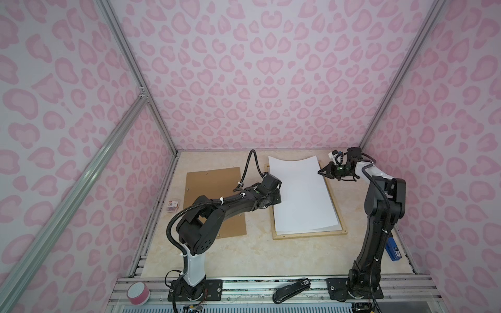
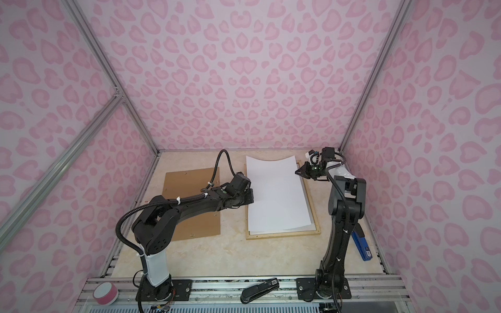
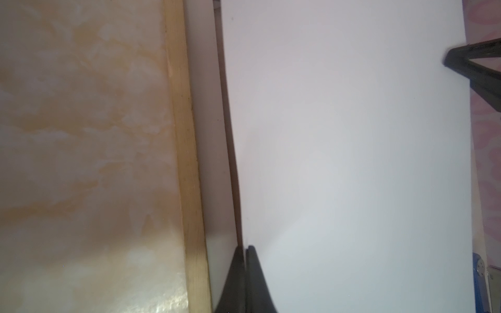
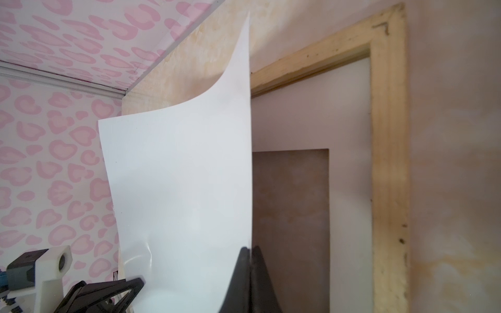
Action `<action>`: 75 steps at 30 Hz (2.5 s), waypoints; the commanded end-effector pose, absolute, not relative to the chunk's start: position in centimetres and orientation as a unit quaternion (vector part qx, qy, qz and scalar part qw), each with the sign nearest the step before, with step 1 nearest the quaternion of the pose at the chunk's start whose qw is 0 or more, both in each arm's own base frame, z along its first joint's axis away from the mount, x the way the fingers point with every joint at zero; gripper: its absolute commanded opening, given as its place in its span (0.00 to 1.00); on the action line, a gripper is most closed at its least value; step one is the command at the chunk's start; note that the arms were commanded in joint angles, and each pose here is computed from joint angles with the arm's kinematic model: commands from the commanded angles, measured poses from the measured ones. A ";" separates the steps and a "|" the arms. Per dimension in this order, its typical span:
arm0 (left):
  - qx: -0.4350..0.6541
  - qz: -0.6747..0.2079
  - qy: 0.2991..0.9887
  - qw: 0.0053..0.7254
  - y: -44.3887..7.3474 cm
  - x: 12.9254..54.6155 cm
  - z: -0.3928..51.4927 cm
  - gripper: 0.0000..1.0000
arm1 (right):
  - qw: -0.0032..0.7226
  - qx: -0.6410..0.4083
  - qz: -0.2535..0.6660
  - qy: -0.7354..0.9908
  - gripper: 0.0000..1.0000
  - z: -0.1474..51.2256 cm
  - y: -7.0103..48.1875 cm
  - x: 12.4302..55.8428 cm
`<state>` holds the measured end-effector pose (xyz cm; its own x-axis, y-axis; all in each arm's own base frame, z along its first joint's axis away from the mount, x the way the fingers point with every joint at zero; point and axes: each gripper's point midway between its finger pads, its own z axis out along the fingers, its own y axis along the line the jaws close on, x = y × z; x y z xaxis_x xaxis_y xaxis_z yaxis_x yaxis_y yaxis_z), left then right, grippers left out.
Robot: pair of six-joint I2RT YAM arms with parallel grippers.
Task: Put the photo into the frame
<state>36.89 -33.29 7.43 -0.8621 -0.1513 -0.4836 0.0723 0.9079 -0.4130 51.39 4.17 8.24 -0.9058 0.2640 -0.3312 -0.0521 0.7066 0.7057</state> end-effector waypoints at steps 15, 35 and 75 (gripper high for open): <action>-0.030 -0.231 0.939 0.253 -34.8 37.0 6.6 0.04 | 0.201 0.062 0.371 0.904 0.00 6.9 3.4 51.3; -0.039 -0.203 0.941 0.266 -33.4 37.1 6.9 0.47 | 0.197 0.061 0.372 0.905 0.00 6.7 3.4 51.0; -0.113 -0.085 0.936 0.323 -22.6 38.2 9.6 0.57 | 0.189 0.055 0.362 0.911 0.00 6.7 3.2 50.9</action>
